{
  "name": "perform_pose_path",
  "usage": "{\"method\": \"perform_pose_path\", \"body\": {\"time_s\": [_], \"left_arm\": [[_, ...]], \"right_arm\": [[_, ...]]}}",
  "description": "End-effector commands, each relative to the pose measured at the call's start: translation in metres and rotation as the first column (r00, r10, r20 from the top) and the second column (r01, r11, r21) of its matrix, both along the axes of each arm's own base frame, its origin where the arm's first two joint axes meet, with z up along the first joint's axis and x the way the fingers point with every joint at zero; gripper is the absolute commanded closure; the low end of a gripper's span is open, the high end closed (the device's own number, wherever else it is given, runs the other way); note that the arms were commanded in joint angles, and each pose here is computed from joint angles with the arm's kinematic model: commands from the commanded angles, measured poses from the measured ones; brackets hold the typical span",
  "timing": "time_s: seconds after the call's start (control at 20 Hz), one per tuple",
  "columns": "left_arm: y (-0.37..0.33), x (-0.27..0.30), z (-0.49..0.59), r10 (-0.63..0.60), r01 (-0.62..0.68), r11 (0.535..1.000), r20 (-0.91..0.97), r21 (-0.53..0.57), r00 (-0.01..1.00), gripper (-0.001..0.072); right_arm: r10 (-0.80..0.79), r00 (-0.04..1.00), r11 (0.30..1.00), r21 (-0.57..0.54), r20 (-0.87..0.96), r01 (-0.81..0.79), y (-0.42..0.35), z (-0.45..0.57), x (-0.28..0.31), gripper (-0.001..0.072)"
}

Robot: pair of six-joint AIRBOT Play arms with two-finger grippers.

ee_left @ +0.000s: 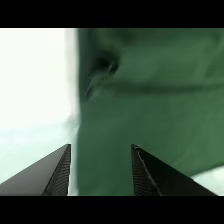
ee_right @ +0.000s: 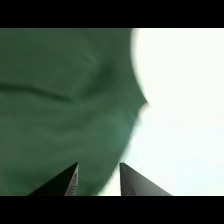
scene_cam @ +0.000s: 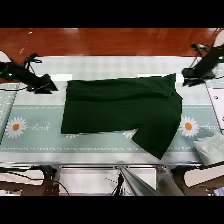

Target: Fold the shirts.

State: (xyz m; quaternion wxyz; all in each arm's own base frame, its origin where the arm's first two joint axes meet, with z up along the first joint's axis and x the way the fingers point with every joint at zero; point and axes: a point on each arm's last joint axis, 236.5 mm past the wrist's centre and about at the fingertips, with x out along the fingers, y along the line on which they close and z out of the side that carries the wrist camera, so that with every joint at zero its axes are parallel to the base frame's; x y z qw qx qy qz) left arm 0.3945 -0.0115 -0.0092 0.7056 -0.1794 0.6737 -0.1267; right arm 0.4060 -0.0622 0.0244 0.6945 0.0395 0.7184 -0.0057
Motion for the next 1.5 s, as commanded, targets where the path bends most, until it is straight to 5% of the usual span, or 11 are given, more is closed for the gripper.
{"method": "perform_pose_path", "body": {"time_s": [0.0,0.15,0.3,0.85,0.95,1.0,1.05,1.25,1.45], "left_arm": [[0.030,-0.053,0.007,-0.010,0.016,0.998,-0.111,0.054,0.994,0.0238],[0.002,-0.109,-0.012,-0.003,-0.019,0.994,-0.194,-0.111,0.981,0.0213],[-0.020,-0.152,-0.041,-0.007,-0.055,0.980,-0.309,-0.193,0.951,0.0086],[-0.061,-0.148,-0.106,0.035,-0.080,0.988,-0.311,-0.134,0.950,0.0091],[-0.074,-0.143,-0.115,0.056,-0.099,0.988,-0.320,-0.122,0.946,0.0183],[-0.079,-0.145,-0.118,0.042,-0.086,0.989,-0.326,-0.120,0.944,0.0488],[-0.081,-0.146,-0.118,0.023,-0.066,0.990,-0.323,-0.124,0.946,0.0664],[-0.081,-0.156,-0.113,-0.018,-0.037,0.988,-0.348,-0.149,0.937,0.0672],[-0.080,-0.157,-0.111,-0.039,-0.017,0.987,-0.340,-0.162,0.940,0.0671]], "right_arm": [[-0.095,0.995,0.994,0.044,-0.029,0.096,-0.031,0.023,-0.048,0.0248],[-0.234,0.972,0.941,0.254,0.020,0.222,-0.031,0.010,-0.082,0.0213],[-0.334,0.941,0.870,0.400,0.052,0.286,-0.022,-0.012,-0.103,0.0213],[-0.361,0.929,0.863,0.405,0.079,0.301,-0.021,-0.036,-0.112,0.0214],[-0.361,0.929,0.863,0.406,0.078,0.301,-0.020,-0.036,-0.112,0.0214],[-0.360,0.930,0.863,0.406,0.076,0.301,-0.020,-0.036,-0.112,0.0214],[-0.357,0.931,0.865,0.402,0.072,0.300,-0.021,-0.037,-0.114,0.0214],[-0.311,0.948,0.898,0.308,-0.061,0.314,-0.027,-0.067,-0.158,0.0214],[-0.294,0.943,0.818,0.468,-0.157,0.333,0.028,-0.094,-0.182,0.0214]]}}
